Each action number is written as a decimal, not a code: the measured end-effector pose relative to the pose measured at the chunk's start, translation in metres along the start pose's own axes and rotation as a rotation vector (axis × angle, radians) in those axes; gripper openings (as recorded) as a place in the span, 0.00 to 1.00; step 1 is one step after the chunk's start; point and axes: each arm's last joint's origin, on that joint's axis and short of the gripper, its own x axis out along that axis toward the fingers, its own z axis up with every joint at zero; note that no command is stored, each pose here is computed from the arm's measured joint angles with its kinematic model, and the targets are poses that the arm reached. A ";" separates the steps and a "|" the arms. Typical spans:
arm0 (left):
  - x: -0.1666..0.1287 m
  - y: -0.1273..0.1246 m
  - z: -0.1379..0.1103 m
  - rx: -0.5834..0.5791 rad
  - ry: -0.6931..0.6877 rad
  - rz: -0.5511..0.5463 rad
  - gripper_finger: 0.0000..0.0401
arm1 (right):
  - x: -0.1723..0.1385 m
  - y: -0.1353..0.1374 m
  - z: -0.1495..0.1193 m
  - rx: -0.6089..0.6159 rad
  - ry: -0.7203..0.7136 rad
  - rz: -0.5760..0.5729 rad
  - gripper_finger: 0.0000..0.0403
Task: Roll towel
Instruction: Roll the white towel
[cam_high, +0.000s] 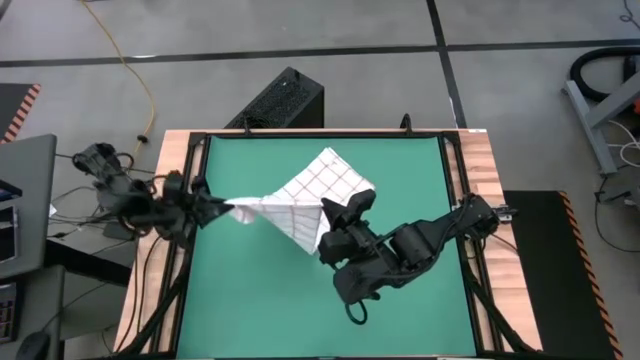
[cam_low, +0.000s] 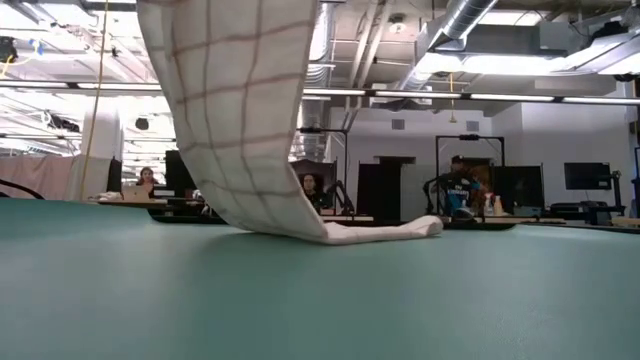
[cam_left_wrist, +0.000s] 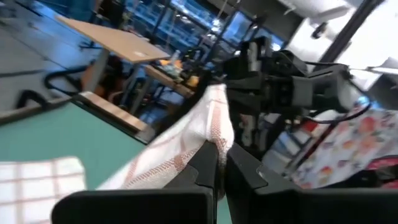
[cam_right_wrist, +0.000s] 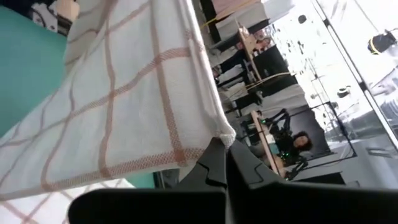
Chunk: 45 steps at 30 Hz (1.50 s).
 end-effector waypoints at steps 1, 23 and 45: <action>0.001 -0.002 0.005 0.015 0.007 0.019 0.00 | 0.000 -0.001 0.002 -0.007 -0.005 -0.003 0.02; 0.064 -0.066 0.096 0.849 0.574 0.473 0.00 | 0.023 -0.065 0.011 -0.061 0.117 -0.256 0.02; 0.148 0.029 0.198 1.710 0.688 0.912 0.00 | 0.130 -0.214 -0.072 0.157 0.108 -0.278 0.02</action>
